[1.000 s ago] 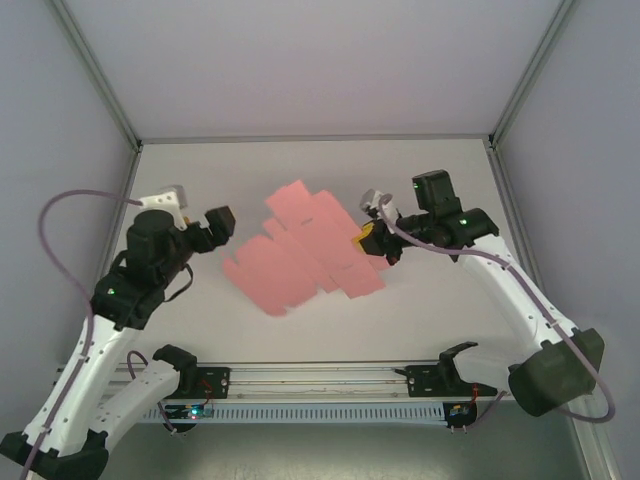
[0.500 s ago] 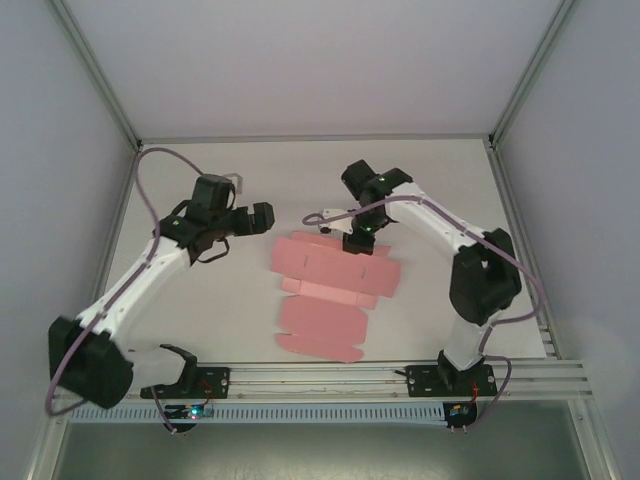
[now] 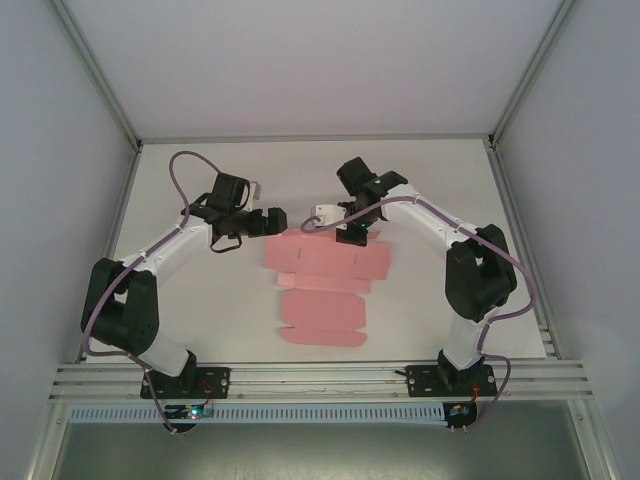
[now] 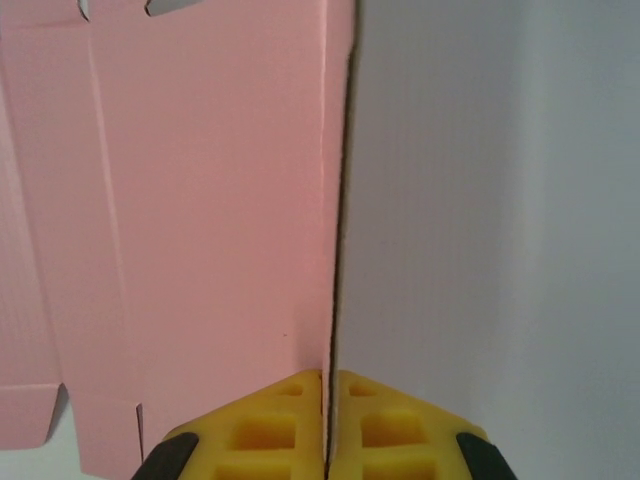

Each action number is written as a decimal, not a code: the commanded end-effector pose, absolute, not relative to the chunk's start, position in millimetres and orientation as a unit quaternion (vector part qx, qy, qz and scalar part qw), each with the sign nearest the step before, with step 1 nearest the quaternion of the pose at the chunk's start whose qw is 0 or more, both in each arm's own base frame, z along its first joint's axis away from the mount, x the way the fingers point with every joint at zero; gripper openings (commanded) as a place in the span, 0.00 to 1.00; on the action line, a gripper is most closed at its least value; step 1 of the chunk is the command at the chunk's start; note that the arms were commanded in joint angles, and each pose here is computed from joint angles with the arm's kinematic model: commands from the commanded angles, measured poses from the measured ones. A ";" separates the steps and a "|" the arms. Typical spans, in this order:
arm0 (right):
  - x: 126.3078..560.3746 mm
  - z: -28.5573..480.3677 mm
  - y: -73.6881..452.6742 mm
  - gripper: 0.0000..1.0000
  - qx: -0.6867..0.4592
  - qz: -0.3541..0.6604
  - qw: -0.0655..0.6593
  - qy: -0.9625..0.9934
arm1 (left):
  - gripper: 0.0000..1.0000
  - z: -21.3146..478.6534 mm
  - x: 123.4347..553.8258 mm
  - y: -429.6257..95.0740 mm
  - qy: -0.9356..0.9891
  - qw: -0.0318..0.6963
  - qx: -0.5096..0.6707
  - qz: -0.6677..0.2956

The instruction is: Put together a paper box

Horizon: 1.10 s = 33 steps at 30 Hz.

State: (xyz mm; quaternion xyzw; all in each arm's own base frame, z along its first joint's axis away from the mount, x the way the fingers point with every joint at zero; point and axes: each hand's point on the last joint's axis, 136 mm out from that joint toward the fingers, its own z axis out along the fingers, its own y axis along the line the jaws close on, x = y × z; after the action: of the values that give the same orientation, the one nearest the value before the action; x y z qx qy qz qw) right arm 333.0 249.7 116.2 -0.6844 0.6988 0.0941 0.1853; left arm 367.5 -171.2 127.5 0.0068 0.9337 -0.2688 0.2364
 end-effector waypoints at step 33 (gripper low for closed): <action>364.1 168.3 288.6 0.00 -0.533 0.128 0.381 0.745 | 1.00 112.6 350.5 -195.8 0.941 0.285 0.059 -0.174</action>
State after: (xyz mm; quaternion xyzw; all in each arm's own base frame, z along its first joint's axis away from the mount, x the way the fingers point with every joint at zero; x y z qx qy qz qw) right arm 345.8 261.2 109.9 -0.5581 0.7786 0.0982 0.2696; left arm 366.7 -208.6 130.8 0.0703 0.9215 -0.2208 0.3117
